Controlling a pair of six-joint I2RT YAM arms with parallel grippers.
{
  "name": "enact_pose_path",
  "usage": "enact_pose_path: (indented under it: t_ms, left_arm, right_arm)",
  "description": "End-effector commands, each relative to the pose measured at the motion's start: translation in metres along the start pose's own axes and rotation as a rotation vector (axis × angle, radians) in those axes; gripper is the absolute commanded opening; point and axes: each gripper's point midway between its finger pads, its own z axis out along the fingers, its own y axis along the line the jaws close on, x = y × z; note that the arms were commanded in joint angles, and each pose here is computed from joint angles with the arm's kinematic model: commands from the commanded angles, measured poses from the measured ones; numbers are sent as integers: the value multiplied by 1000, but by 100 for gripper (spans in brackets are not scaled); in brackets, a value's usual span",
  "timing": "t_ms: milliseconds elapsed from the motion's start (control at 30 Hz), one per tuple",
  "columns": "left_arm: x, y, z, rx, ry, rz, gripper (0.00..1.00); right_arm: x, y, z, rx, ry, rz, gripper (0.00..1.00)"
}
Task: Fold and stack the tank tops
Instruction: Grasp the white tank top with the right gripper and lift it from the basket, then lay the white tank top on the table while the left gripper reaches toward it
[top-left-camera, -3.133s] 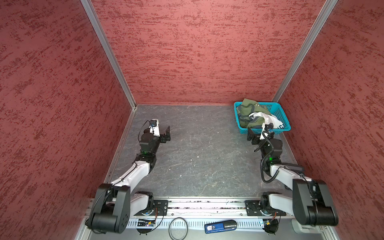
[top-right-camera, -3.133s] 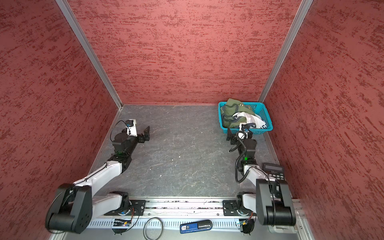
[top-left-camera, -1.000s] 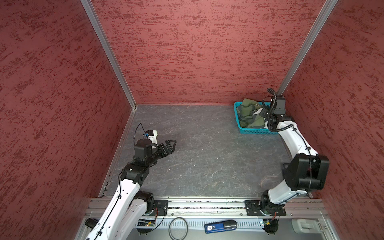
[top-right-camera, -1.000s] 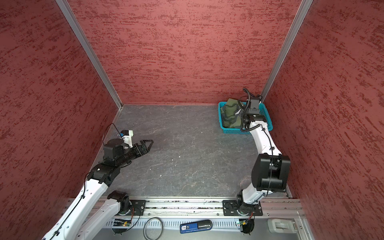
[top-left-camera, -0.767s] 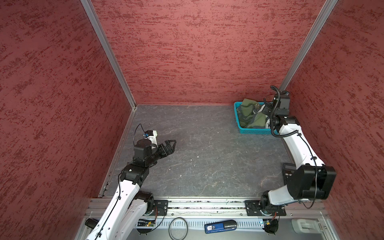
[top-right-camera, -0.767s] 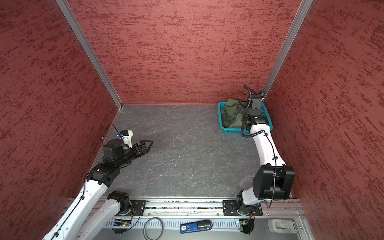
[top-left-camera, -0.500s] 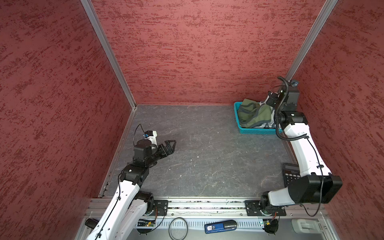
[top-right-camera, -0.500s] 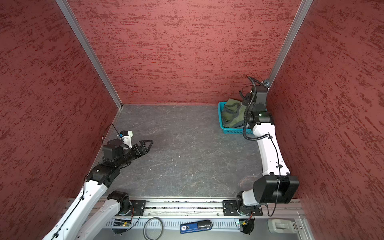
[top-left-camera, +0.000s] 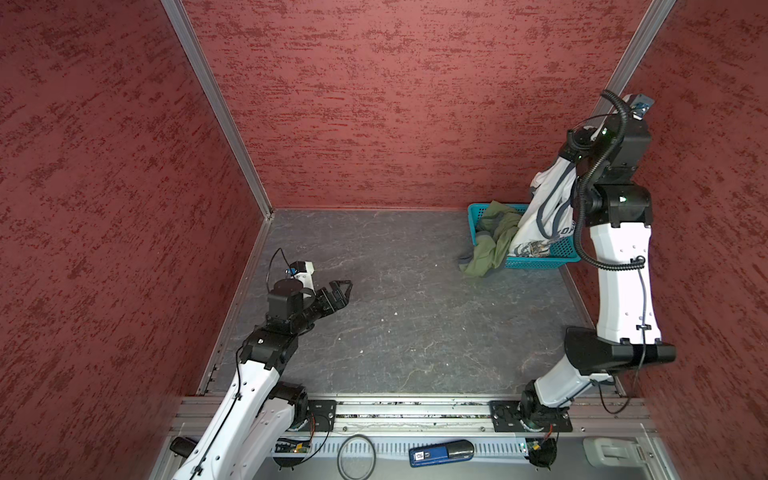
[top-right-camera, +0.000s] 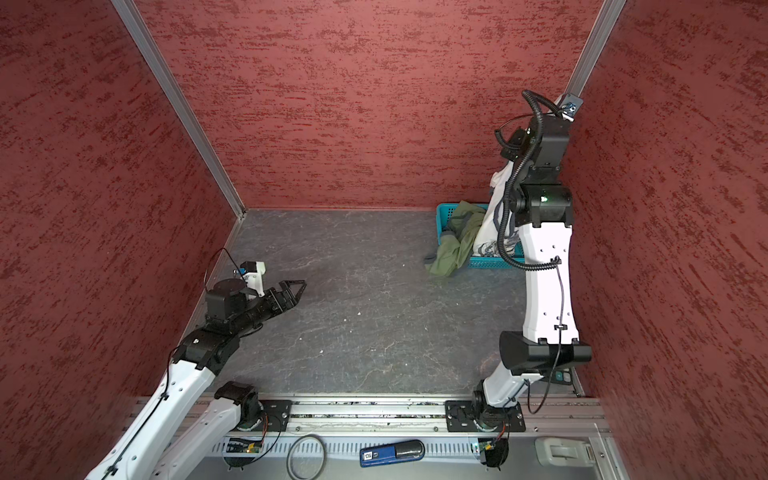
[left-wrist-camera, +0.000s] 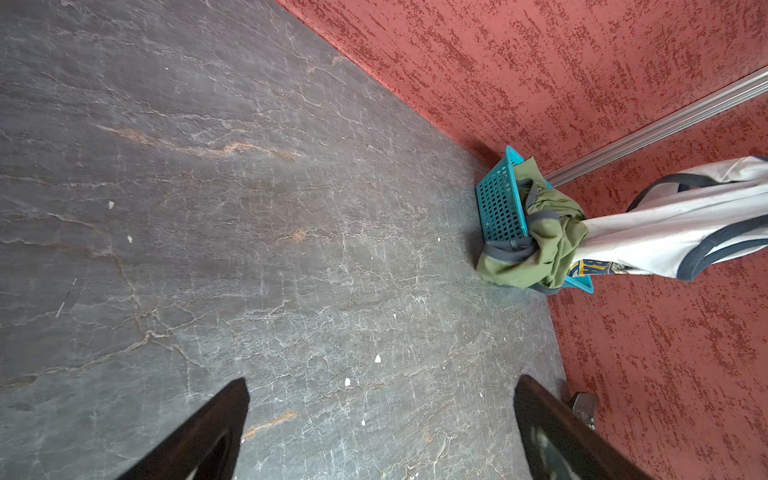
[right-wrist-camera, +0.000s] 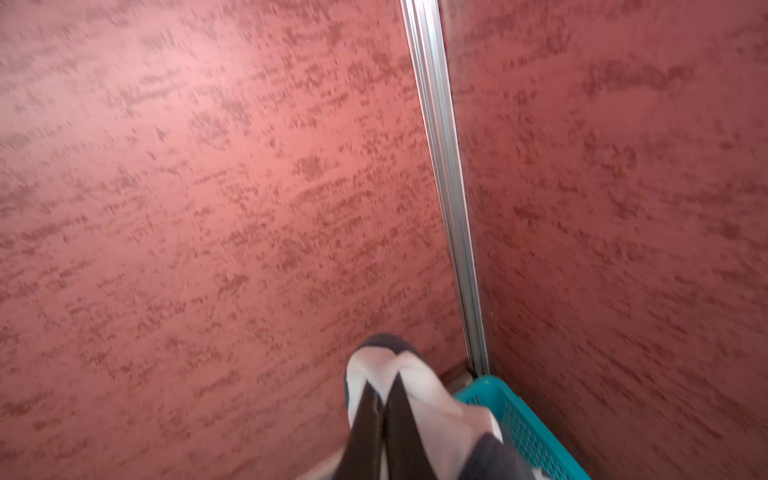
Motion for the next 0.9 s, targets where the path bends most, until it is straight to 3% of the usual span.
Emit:
enact_pose_path:
  t_ms: [0, 200, 567, 733, 867]
  left_arm:
    - [7, 4, 0, -17, 22, -8, 100]
    - [6, 5, 0, -25, 23, -8, 100]
    - [-1, 2, 3, -33, 19, -10, 100]
    - [-2, 3, 3, -39, 18, -13, 100]
    - [-2, 6, 3, -55, 17, -15, 100]
  right_arm:
    - [-16, 11, -16, -43, 10, -15, 0]
    - [-58, 51, -71, -229, -82, -2, 0]
    - [-85, 140, -196, -633, -162, -41, 0]
    - [-73, 185, -233, -785, -160, -71, 0]
    - [-30, 234, -250, -907, -79, -139, 0]
